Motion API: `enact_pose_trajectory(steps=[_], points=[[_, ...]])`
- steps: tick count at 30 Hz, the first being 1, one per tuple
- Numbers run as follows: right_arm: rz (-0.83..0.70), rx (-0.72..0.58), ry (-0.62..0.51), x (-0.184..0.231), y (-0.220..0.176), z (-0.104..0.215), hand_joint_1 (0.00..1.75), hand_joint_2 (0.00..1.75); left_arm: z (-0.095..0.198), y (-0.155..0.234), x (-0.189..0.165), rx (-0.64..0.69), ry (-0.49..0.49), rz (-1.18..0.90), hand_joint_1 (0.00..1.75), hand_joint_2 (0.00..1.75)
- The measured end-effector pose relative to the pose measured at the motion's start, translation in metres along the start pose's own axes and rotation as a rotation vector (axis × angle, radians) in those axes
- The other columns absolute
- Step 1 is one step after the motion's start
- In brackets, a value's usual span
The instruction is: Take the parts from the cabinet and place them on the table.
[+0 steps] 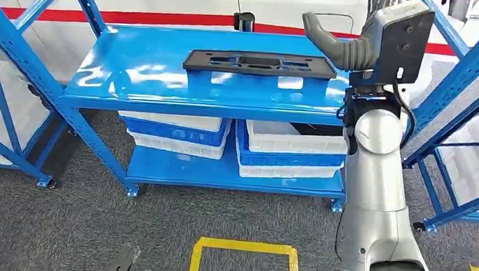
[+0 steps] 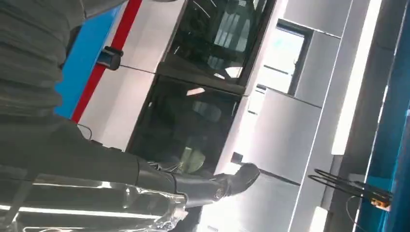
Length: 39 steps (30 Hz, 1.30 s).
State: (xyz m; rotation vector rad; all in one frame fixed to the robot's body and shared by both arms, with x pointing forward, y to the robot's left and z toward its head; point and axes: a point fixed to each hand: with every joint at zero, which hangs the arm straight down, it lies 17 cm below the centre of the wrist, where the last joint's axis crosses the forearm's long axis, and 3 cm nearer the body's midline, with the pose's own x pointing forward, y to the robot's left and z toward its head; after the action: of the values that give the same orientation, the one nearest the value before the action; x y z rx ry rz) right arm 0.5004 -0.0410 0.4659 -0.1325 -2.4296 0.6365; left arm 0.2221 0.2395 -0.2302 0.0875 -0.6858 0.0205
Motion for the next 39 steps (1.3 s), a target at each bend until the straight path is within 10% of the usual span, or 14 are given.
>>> enact_pose_trajectory(steps=[39], points=[[0.01,0.032,0.017,-0.013,0.011,0.008,0.0,1.75,-0.001,-0.005,0.003,-0.005,0.003,0.003,0.0,0.0]])
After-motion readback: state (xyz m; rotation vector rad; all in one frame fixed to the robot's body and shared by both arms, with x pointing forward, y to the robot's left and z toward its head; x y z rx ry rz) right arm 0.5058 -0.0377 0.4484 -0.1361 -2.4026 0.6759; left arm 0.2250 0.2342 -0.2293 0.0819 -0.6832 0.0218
